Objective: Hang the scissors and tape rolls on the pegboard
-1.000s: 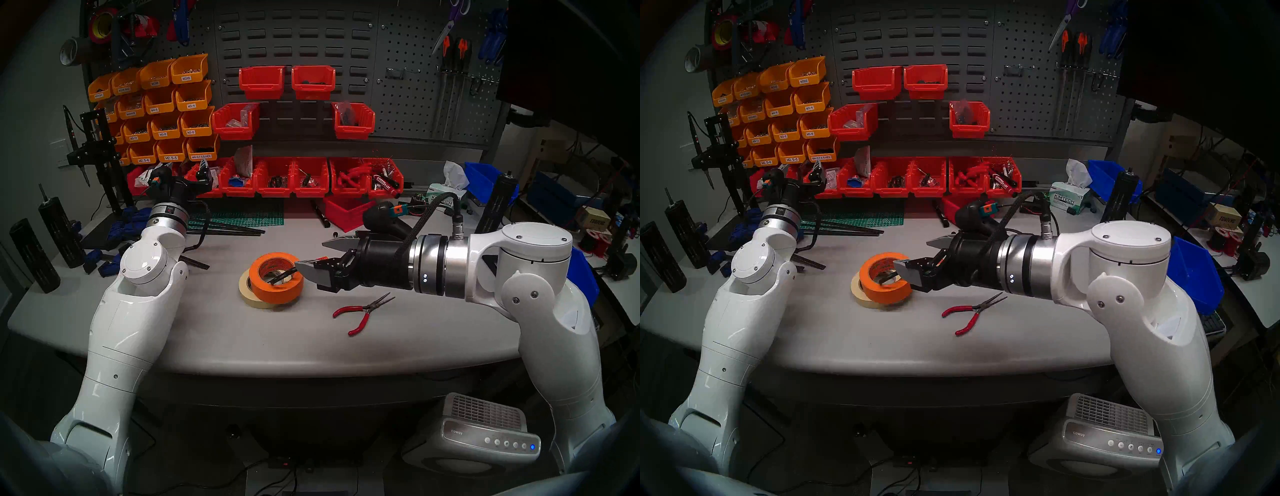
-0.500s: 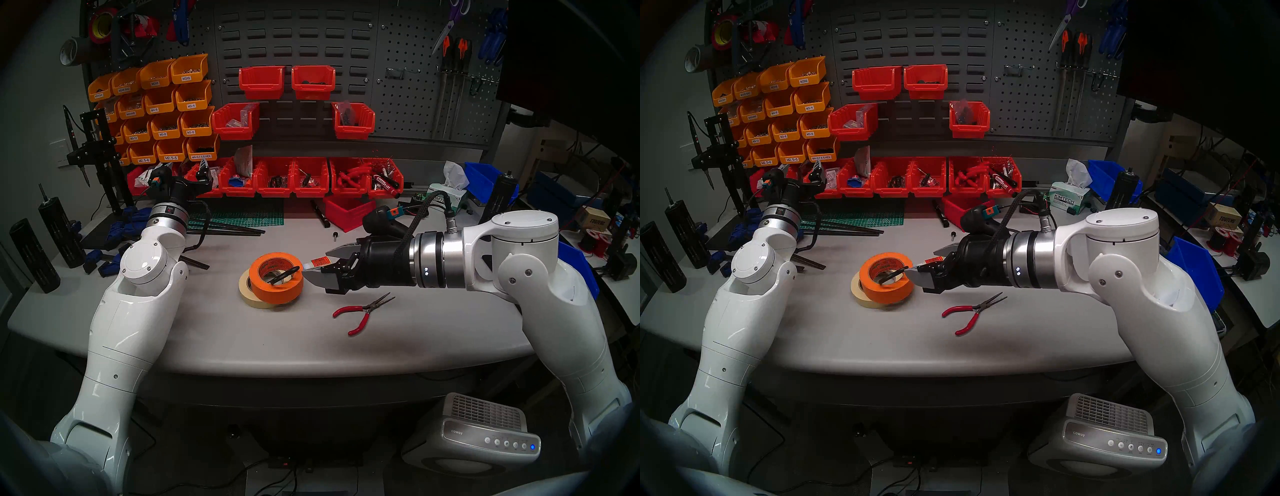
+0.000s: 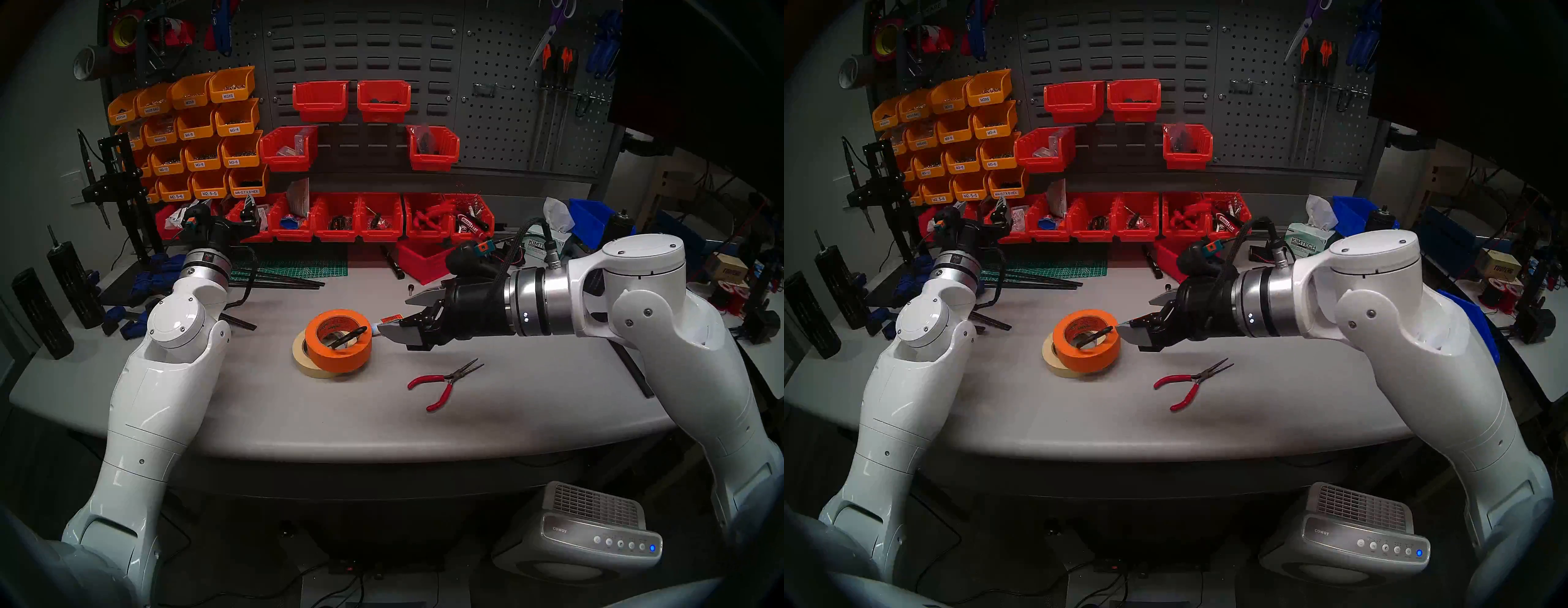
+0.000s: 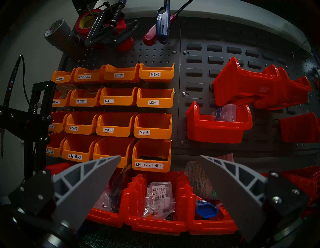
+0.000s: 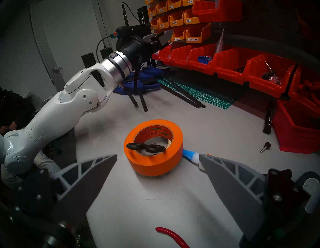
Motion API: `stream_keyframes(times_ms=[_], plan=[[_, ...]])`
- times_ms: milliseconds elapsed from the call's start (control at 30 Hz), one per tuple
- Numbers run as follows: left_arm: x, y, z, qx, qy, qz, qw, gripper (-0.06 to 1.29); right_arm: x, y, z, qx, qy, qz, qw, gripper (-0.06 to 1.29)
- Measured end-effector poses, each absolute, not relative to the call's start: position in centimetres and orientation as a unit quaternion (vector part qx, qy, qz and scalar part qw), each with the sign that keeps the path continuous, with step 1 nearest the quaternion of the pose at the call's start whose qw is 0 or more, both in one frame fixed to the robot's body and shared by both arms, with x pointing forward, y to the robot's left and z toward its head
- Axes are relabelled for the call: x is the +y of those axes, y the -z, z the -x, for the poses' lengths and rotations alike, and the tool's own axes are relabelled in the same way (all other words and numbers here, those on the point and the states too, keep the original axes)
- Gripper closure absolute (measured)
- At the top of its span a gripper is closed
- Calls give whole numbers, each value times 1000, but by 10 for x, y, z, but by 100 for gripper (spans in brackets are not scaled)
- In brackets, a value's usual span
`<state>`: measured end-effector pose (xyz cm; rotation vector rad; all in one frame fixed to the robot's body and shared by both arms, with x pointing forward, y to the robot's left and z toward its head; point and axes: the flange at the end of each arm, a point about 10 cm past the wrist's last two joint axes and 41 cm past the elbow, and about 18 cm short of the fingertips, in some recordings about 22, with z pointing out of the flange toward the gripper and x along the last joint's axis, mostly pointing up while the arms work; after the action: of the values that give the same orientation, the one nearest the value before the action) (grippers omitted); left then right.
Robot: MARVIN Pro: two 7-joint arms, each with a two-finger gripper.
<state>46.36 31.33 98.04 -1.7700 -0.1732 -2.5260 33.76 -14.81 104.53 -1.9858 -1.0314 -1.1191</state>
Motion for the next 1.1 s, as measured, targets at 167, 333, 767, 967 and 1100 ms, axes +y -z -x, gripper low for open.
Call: stream_keyframes(times_ms=[167, 333, 767, 967, 1100], plan=[[313, -980, -464, -56, 817, 573, 26, 0, -150, -1052, -351, -365, 417, 748, 365, -1], [313, -980, -464, -56, 817, 573, 26, 0, -144, -1063, -357, -344, 411, 726, 430, -1], [313, -980, -464, -56, 817, 573, 26, 0, -125, -1081, -356, -292, 394, 697, 524, -1], [313, -980, -464, -56, 817, 573, 26, 0, -122, -1086, -350, -279, 401, 705, 514, -1], [313, -980, -464, -56, 817, 573, 26, 0, -120, -1088, -346, -273, 407, 714, 500, -1]])
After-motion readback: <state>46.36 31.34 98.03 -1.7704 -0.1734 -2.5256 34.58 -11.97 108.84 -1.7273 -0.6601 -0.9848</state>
